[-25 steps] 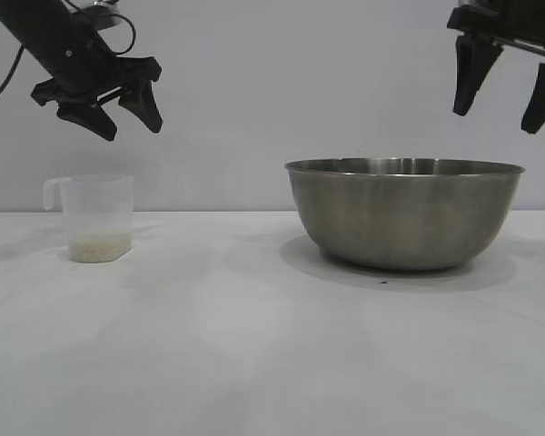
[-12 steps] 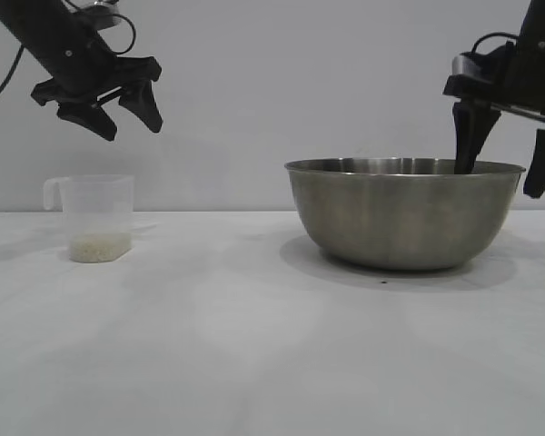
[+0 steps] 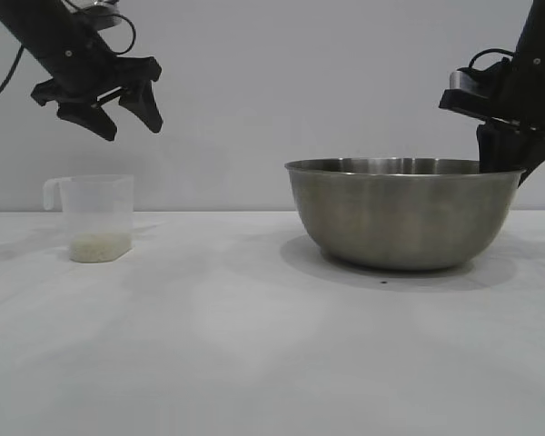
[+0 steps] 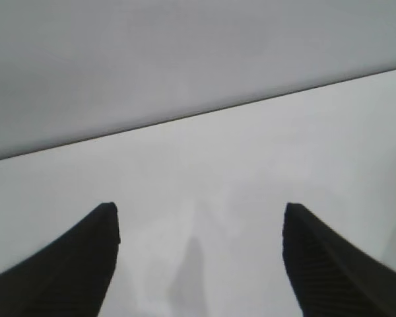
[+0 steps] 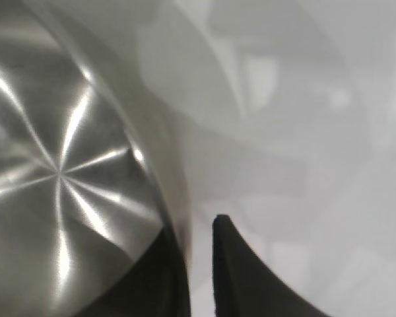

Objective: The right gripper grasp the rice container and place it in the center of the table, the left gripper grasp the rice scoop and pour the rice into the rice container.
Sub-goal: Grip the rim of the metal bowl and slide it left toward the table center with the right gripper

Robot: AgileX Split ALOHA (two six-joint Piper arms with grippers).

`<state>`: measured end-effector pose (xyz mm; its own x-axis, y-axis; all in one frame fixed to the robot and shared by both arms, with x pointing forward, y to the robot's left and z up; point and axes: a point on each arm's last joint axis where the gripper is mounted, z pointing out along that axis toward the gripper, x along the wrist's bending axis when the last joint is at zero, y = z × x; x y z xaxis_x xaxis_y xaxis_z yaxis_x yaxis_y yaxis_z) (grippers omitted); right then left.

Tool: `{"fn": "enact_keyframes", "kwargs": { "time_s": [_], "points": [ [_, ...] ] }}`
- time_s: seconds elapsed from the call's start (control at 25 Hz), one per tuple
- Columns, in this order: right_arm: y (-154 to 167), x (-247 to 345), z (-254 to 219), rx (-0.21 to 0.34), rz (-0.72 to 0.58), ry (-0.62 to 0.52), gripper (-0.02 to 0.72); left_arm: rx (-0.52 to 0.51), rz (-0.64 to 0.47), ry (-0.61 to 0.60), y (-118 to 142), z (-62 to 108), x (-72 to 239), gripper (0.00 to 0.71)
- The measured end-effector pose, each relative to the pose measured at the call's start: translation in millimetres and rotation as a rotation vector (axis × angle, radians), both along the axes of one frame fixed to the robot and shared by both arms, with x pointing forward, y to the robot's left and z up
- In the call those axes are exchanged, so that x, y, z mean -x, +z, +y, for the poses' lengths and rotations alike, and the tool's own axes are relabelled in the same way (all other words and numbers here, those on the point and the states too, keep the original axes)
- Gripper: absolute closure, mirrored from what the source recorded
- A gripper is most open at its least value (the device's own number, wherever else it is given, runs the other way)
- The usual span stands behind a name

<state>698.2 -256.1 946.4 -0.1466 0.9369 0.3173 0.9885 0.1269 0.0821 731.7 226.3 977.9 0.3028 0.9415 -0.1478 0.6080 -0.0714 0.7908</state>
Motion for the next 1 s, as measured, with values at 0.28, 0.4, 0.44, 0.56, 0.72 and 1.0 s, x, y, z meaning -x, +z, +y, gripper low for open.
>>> {"fn": "enact_keyframes", "kwargs": {
  "time_s": [0.28, 0.4, 0.44, 0.56, 0.72, 1.0],
  "points": [
    [1, 0, 2, -0.025, 0.001, -0.008, 0.703, 0.0, 0.0, 0.0, 0, 0.0, 0, 0.252],
    [2, -1, 6, -0.057, -0.006, -0.02, 0.703, 0.0, 0.0, 0.0, 0, 0.0, 0, 0.252],
    [2, -1, 8, -0.06, -0.011, -0.019, 0.703, 0.0, 0.0, 0.0, 0, 0.0, 0, 0.252],
    [2, -1, 20, -0.059, -0.023, 0.003, 0.703, 0.0, 0.002, -0.001, 0, -0.1, 0, 0.252],
    [2, 2, 42, -0.065, -0.028, 0.045, 0.703, 0.001, 0.005, -0.004, 0, -0.3, 0, 0.252],
    [-2, 4, 57, -0.077, -0.019, 0.07, 0.703, 0.003, 0.009, -0.008, -1, -0.7, 1, 0.252]
  ]
}}
